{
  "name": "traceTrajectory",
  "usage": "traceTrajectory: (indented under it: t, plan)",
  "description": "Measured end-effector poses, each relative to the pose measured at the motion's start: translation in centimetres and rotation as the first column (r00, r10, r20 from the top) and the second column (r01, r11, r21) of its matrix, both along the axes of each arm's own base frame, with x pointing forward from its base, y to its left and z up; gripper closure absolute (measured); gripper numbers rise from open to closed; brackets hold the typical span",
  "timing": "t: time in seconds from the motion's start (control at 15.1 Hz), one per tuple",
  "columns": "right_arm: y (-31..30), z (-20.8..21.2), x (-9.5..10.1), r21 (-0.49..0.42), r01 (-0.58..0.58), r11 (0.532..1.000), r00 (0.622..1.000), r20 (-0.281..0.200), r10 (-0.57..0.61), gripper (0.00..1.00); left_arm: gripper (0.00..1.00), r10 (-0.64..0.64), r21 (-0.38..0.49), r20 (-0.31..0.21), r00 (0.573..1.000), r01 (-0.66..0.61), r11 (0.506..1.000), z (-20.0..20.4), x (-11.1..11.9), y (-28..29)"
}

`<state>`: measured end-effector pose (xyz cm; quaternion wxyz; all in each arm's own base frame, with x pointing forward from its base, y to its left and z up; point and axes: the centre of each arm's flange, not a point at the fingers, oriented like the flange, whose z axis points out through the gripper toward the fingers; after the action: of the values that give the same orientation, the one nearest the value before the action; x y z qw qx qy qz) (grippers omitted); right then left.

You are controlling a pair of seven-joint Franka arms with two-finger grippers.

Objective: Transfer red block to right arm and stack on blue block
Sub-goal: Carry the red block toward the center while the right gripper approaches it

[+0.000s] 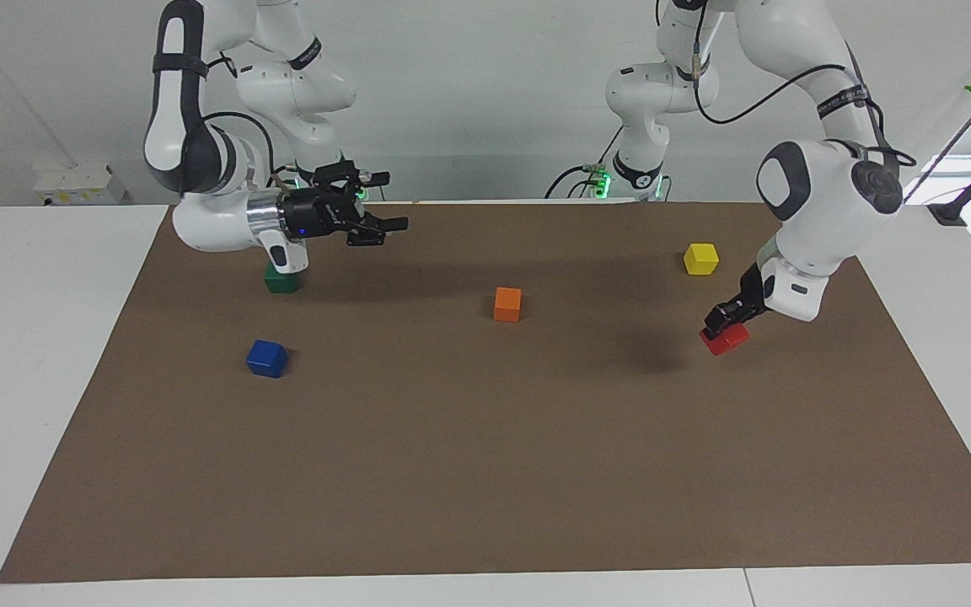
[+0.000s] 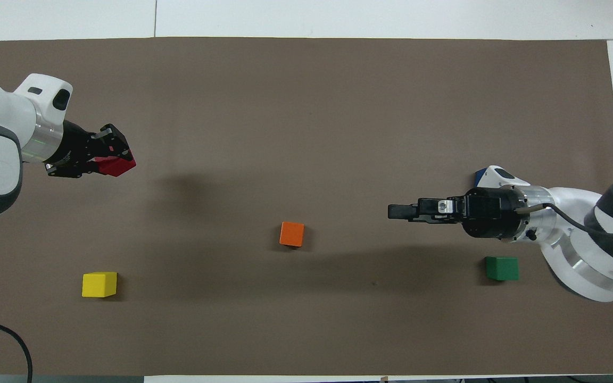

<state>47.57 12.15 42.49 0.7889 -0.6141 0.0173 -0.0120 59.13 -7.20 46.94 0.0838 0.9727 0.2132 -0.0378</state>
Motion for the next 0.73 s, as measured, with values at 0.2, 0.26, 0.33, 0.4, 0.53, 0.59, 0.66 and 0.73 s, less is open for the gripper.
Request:
traceTrajectory:
  t: [0.2, 0.26, 0.33, 0.4, 0.53, 0.59, 0.66, 0.73]
  plan:
    - [2.0, -2.2, -0.9, 0.137, -0.039, 0.990, 0.999, 0.008, 0.038, 0.00, 0.45, 0.169, -0.064, -0.024, 0.985, -0.171, 0.983, 6.4, -3.7, -7.8]
    - [2.6, -3.3, -1.0, 0.181, -0.052, 0.982, 0.999, 0.006, 0.052, 0.00, 0.45, 0.228, -0.090, -0.041, 0.973, -0.231, 0.969, 7.9, -5.0, -10.0]
    - [3.2, -4.4, -1.1, 0.234, -0.062, 0.970, 0.998, -0.002, 0.064, 0.00, 0.45, 0.282, -0.115, -0.063, 0.957, -0.288, 0.951, 9.1, -6.2, -12.1]
    - [3.9, -5.3, -1.2, 0.289, -0.068, 0.955, 0.997, -0.011, 0.074, 0.00, 0.45, 0.329, -0.131, -0.087, 0.940, -0.338, 0.932, 10.1, -7.2, -13.8]
    - [6.1, -7.2, -1.5, 0.368, -0.065, 0.928, 0.997, -0.015, 0.076, 0.00, 0.45, 0.438, -0.146, -0.159, 0.885, -0.460, 0.876, 11.3, -9.1, -17.0]
    - [7.2, -8.1, -1.8, 0.392, -0.064, 0.918, 0.997, -0.017, 0.077, 0.00, 0.45, 0.499, -0.138, -0.198, 0.843, -0.528, 0.838, 11.6, -9.9, -18.5]
    - [8.4, -8.8, -2.1, 0.418, -0.064, 0.906, 0.997, -0.017, 0.079, 0.00, 0.45, 0.564, -0.118, -0.233, 0.792, -0.599, 0.792, 11.9, -10.7, -19.7]
    - [9.3, -9.5, -2.5, 0.438, -0.064, 0.897, 0.997, -0.018, 0.080, 0.00, 0.45, 0.622, -0.098, -0.261, 0.739, -0.661, 0.744, 12.0, -11.2, -20.7]
